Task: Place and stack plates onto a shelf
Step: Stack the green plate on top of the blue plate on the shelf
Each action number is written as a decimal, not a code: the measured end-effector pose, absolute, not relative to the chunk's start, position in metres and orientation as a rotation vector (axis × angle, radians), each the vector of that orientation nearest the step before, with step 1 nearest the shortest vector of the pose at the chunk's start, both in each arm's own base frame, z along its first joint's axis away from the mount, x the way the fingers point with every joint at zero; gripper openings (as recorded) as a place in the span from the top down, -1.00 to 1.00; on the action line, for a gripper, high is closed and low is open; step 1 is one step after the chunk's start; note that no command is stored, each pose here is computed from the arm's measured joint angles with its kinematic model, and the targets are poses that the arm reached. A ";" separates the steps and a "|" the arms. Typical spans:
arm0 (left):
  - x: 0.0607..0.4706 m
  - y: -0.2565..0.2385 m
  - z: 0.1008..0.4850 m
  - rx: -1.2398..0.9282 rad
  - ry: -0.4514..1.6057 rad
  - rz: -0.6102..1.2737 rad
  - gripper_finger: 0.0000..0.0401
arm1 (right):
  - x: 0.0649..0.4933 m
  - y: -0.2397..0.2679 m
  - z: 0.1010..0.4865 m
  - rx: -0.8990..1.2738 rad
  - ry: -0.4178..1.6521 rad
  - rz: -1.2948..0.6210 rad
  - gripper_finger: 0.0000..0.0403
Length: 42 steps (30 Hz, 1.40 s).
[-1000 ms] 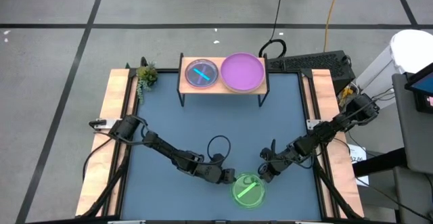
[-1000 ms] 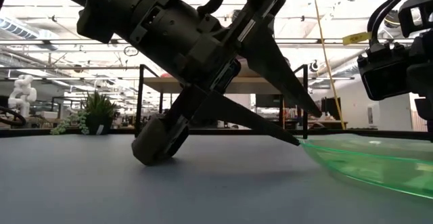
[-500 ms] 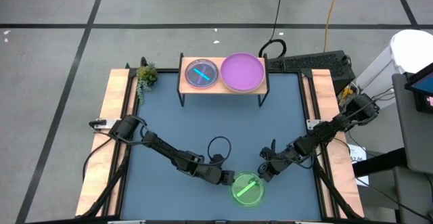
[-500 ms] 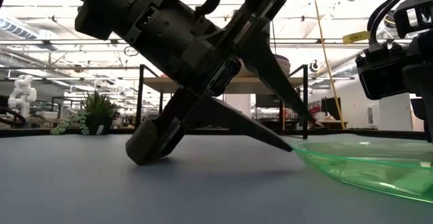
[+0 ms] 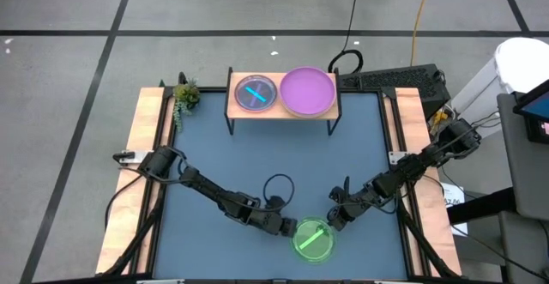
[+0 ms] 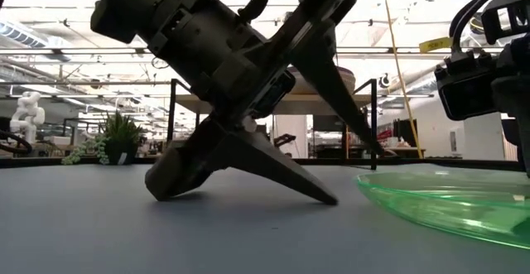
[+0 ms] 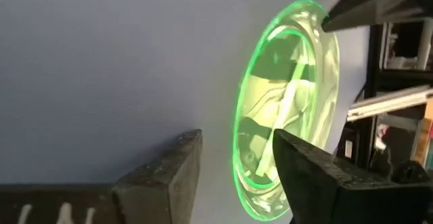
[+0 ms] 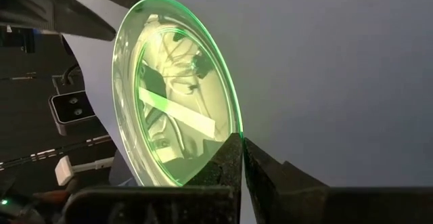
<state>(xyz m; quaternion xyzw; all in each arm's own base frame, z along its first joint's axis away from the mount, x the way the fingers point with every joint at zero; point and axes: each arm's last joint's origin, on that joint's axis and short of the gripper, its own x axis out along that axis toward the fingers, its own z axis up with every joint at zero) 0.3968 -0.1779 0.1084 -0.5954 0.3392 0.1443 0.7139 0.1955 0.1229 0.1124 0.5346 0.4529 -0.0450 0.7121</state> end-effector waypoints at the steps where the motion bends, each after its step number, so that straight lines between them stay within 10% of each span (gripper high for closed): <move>1: 0.397 -0.178 0.109 -1.311 0.747 0.308 0.03 | 0.195 0.123 0.112 1.185 1.004 -0.100 1.00; 27: 0.401 -0.179 0.112 -1.305 0.705 0.258 0.97 | 0.197 0.122 0.115 1.161 0.949 -0.101 0.97; 42: 0.406 -0.180 0.119 -1.343 0.629 0.201 0.99 | 0.177 0.090 0.140 1.093 0.986 -0.232 0.05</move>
